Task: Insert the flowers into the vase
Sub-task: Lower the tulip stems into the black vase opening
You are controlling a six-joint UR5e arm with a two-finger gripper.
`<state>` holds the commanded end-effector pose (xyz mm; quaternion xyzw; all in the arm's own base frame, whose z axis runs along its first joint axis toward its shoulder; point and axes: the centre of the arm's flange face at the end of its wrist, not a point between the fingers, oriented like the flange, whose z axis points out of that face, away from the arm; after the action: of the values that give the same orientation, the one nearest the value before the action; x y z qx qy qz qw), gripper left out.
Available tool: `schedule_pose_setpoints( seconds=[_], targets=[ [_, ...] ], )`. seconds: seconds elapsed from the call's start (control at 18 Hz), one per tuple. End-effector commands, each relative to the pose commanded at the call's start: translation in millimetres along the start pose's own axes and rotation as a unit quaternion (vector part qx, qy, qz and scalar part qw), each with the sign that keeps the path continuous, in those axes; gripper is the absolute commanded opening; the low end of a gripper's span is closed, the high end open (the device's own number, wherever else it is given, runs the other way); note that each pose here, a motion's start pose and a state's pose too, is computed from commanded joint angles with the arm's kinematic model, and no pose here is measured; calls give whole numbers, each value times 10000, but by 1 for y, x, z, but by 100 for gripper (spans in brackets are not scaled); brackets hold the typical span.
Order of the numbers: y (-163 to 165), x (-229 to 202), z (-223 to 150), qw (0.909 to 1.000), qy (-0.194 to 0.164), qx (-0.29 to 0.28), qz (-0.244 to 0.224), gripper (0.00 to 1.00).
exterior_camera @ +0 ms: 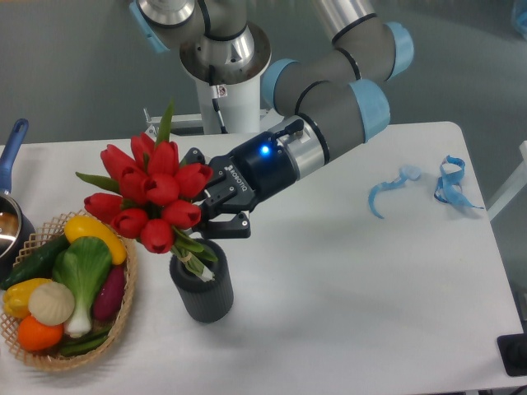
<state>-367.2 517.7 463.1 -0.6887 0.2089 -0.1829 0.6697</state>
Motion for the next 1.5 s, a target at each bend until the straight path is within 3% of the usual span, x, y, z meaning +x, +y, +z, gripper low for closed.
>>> schedule_pose_setpoints(
  seconds=[0.33,0.5,0.94,1.5],
  targets=[
    [9,9,5,9999,43,-2,-167,19],
    [39,21,6,9989,65,-1,-457,19],
    [47,27,6,9984,62,-3,-557,19],
    [128,5,-1,9939,-15,-75,-1102,28]
  ],
)
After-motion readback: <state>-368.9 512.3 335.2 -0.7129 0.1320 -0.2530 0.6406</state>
